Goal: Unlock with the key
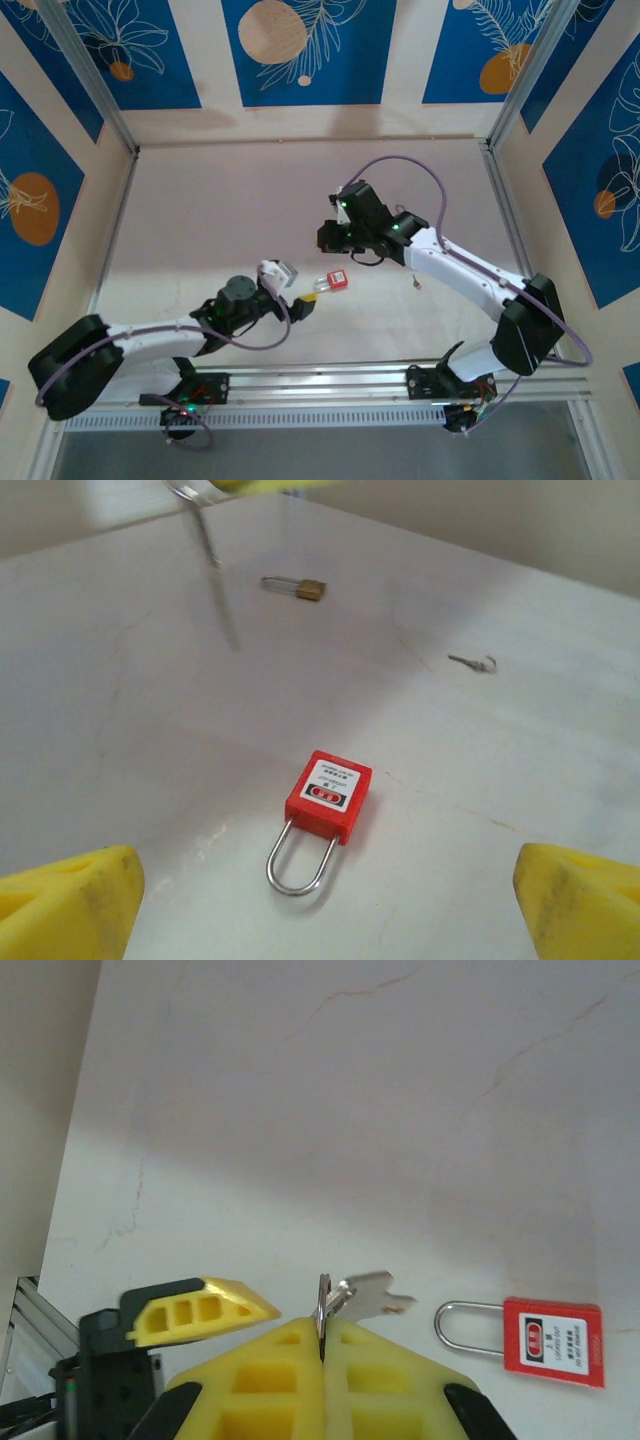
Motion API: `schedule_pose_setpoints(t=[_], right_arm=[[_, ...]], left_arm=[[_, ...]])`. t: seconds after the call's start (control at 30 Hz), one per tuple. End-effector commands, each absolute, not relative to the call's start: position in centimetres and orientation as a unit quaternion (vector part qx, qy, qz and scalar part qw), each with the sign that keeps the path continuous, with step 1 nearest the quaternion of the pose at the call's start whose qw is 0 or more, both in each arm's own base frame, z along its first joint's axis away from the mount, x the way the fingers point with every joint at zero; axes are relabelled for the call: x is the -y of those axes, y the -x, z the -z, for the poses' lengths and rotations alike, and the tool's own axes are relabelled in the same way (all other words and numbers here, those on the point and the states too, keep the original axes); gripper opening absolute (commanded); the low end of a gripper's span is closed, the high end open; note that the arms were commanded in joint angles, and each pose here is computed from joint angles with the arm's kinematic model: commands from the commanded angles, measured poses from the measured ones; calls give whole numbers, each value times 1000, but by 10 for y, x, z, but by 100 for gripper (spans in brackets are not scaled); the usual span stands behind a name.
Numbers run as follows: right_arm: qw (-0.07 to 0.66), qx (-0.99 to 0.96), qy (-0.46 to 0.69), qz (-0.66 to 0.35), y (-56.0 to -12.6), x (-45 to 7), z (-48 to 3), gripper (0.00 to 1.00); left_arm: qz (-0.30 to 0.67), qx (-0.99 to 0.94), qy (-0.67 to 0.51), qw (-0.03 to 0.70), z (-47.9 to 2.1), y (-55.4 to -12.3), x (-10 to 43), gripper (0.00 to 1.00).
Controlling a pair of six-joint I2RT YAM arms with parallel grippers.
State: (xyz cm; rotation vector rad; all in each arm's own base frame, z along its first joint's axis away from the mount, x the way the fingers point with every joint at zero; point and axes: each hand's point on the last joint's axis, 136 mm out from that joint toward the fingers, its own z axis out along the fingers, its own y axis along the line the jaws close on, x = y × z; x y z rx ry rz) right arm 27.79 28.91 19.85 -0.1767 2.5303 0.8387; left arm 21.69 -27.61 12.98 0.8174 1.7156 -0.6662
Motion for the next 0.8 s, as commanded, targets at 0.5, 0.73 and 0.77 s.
schedule_pose_setpoints(t=[0.5, 0.73, 0.77], right_arm=[[228, -919, 50, -319, -236, -252, -200, 0], [225, -916, 49, -328, -233, -255, -202, 0], [224, -916, 49, -330, -232, -256, -202, 0]], left_arm=[[283, -633, -380, 612, -162, -241, 320, 66], [294, -623, -387, 613, -166, -242, 330, 60], [296, -622, -391, 610, -166, -242, 332, 57]])
